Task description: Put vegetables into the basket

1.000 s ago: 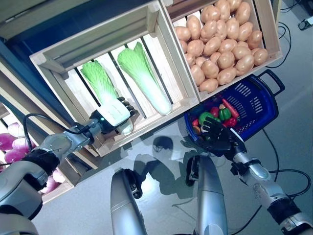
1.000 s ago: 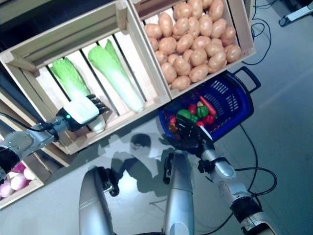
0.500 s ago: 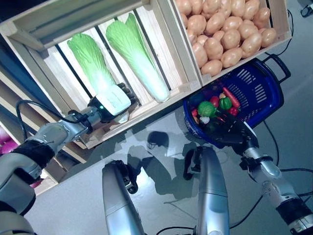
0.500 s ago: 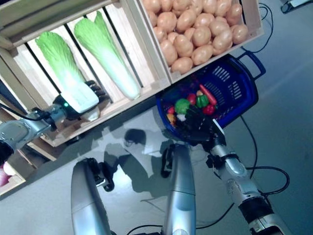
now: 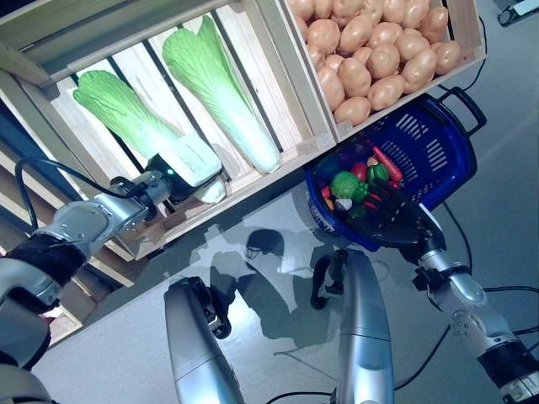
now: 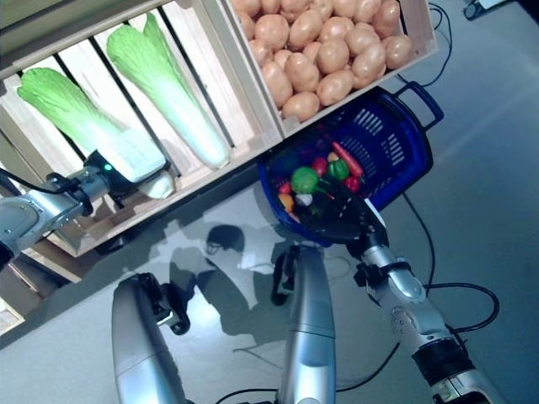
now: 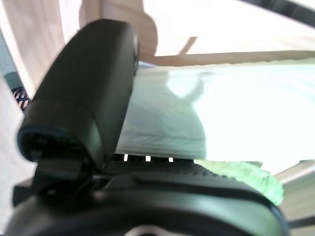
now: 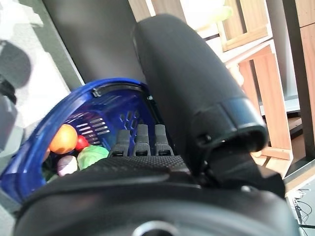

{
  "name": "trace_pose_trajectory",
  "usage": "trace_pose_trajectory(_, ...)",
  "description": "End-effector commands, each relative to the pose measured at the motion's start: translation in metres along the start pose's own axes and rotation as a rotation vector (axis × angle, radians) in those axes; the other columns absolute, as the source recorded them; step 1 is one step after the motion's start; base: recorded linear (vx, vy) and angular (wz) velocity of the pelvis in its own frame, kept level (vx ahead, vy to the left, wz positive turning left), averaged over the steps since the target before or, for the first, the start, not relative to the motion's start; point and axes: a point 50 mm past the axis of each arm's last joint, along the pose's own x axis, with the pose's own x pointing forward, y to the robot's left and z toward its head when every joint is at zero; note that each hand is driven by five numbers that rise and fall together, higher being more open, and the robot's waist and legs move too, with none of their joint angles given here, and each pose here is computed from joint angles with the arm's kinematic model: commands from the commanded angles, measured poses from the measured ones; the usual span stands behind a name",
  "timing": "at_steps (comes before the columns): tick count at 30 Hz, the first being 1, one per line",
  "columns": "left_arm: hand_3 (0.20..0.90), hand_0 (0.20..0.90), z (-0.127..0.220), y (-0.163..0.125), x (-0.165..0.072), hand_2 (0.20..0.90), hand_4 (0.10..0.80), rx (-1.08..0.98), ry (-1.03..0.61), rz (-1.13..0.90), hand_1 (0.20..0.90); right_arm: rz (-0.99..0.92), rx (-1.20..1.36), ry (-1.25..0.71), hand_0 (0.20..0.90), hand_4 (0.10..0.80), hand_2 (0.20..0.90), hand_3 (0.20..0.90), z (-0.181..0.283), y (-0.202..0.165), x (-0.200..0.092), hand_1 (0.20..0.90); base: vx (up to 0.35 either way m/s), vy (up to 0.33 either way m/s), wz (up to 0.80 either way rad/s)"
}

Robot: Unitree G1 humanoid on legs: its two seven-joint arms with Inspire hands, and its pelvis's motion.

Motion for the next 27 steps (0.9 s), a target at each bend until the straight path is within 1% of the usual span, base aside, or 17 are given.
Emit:
trace_pose_trajectory(1, 0.300, 0.300, -0.023, -0.027, -0.022, 0.300, 0.400, -0.007, 0.132, -0.104, 0.300, 0.033, 0.020, -0.254, 0.900, 0.800, 0.900, 0.900, 0.043, 0.000, 0.004, 0.900, 0.044, 0.004, 0.01)
trace_pose_trajectory(3, 0.300, 0.300, -0.024, -0.027, -0.024, 0.300, 0.400, -0.021, 0.138, -0.085, 0.300, 0.034, 0.021, -0.250, 0.900, 0.800, 0.900, 0.900, 0.042, 0.001, 0.005, 0.900, 0.019, 0.005, 0.00)
trace_pose_trajectory(8, 0.300, 0.300, -0.024, -0.023, -0.025, 0.300, 0.400, -0.117, 0.184, 0.040, 0.300, 0.050, 0.020, -0.255, 0.900, 0.800, 0.900, 0.900, 0.041, 0.005, 0.007, 0.900, 0.000, 0.000, -0.01)
trace_pose_trajectory(11, 0.300, 0.300, -0.025, -0.019, -0.027, 0.300, 0.400, -0.232, 0.227, 0.159, 0.300, 0.055, 0.023, -0.257, 0.900, 0.800, 0.900, 0.900, 0.039, 0.006, 0.008, 0.900, 0.003, -0.001, -0.03)
trace_pose_trajectory(14, 0.300, 0.300, -0.022, -0.016, -0.027, 0.300, 0.400, -0.345, 0.228, 0.233, 0.300, 0.064, 0.019, -0.249, 0.900, 0.800, 0.900, 0.900, 0.034, 0.006, 0.007, 0.900, 0.028, 0.003, 0.00)
trace_pose_trajectory(20, 0.300, 0.300, -0.007, -0.008, -0.028, 0.300, 0.400, -0.745, 0.198, 0.426, 0.300, 0.079, -0.036, -0.231, 0.900, 0.800, 0.900, 0.900, 0.022, 0.014, 0.005, 0.900, 0.073, -0.017, 0.02)
trace_pose_trajectory(22, 0.300, 0.300, -0.001, -0.002, -0.028, 0.300, 0.400, -0.880, 0.163, 0.510, 0.300, 0.082, -0.090, -0.228, 0.900, 0.800, 0.900, 0.900, 0.019, 0.019, 0.006, 0.900, 0.073, -0.027, 0.04)
trace_pose_trajectory(23, 0.300, 0.300, 0.002, -0.001, -0.027, 0.300, 0.400, -0.913, 0.155, 0.528, 0.300, 0.083, -0.103, -0.226, 0.900, 0.800, 0.900, 0.900, 0.017, 0.020, 0.006, 0.900, 0.080, -0.043, 0.05)
trace_pose_trajectory(25, 0.300, 0.300, 0.008, 0.006, -0.026, 0.300, 0.400, -1.068, 0.112, 0.616, 0.300, 0.089, -0.158, -0.217, 0.900, 0.800, 0.900, 0.900, 0.015, 0.026, 0.010, 0.900, 0.072, -0.052, 0.06)
trace_pose_trajectory(27, 0.300, 0.300, 0.013, 0.010, -0.023, 0.300, 0.400, -1.165, 0.085, 0.642, 0.300, 0.091, -0.178, -0.213, 0.900, 0.800, 0.900, 0.900, 0.013, 0.030, 0.014, 0.900, -0.019, -0.049, 0.04)
